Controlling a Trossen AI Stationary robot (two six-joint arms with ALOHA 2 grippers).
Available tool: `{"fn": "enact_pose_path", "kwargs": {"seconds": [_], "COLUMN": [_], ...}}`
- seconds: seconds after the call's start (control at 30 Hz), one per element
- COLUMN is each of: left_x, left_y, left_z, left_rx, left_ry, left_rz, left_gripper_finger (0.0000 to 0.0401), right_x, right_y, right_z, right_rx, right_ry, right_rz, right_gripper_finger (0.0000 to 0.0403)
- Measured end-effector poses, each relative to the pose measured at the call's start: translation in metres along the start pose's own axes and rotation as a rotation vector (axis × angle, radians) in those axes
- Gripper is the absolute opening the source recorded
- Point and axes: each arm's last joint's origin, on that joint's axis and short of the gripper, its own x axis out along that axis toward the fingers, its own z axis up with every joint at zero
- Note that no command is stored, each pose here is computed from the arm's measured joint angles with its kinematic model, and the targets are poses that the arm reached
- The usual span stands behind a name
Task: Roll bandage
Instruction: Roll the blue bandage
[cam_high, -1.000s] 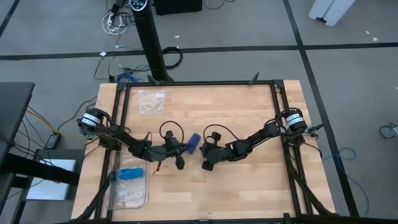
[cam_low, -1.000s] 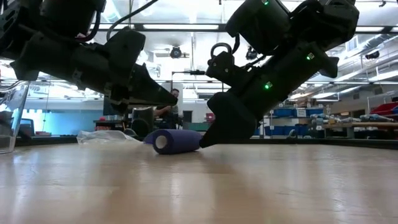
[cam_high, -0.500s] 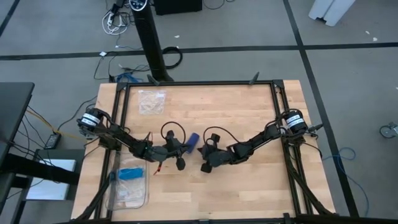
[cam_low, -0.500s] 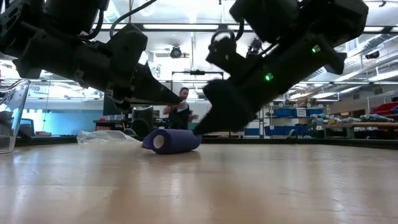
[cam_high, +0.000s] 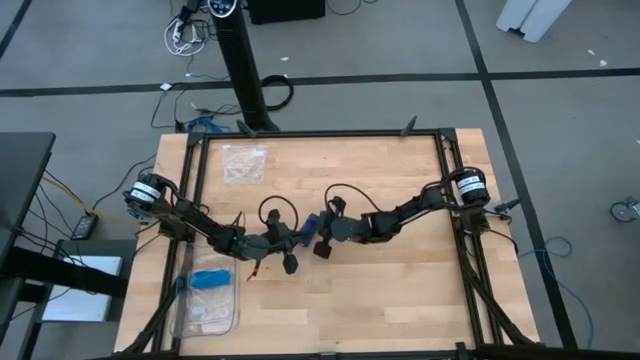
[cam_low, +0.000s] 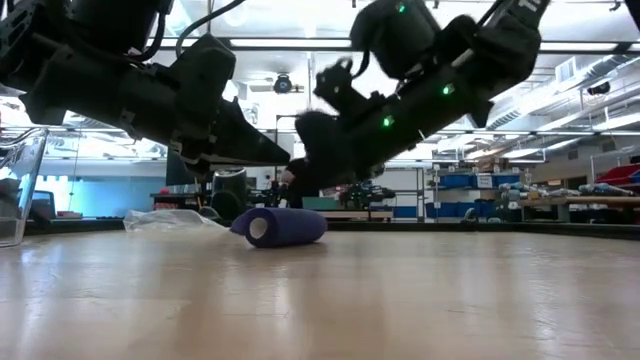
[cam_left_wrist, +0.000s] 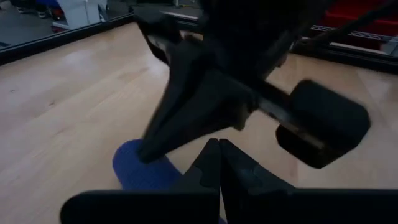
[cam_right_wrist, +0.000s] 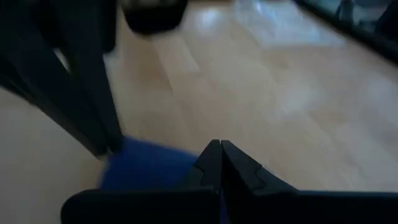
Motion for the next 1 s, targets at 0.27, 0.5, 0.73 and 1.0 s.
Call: {"fn": "enact_pose_path", "kwargs": {"seconds": [0.27, 0.5, 0.73, 1.0], "left_x": [0.0, 0.0, 0.0, 0.007], "left_y": [0.001, 0.001, 0.005, 0.0], "left_z": [0.0, 0.0, -0.011, -0.018], "left_rx": [0.0, -0.001, 0.025, 0.044], "left_ry": [-0.007, -0.001, 0.082, 0.127], "left_rz": [0.018, 0.024, 0.056, 0.034], "left_gripper_finger": [0.0003, 0.0003, 0.0003, 0.0003], "right_x": [-0.003, -0.011, -0.016, -0.023], "right_y": [0.003, 0.014, 0.019, 0.028], "right_z": [-0.011, -0.019, -0.031, -0.035], "right_rx": [-0.031, -0.061, -0.056, -0.071], "right_ry": [0.113, 0.169, 0.253, 0.252], "right_rz": [0.047, 0.06, 0.063, 0.051], "right_gripper_finger": [0.0001, 0.0001, 0.0001, 0.0001]}}
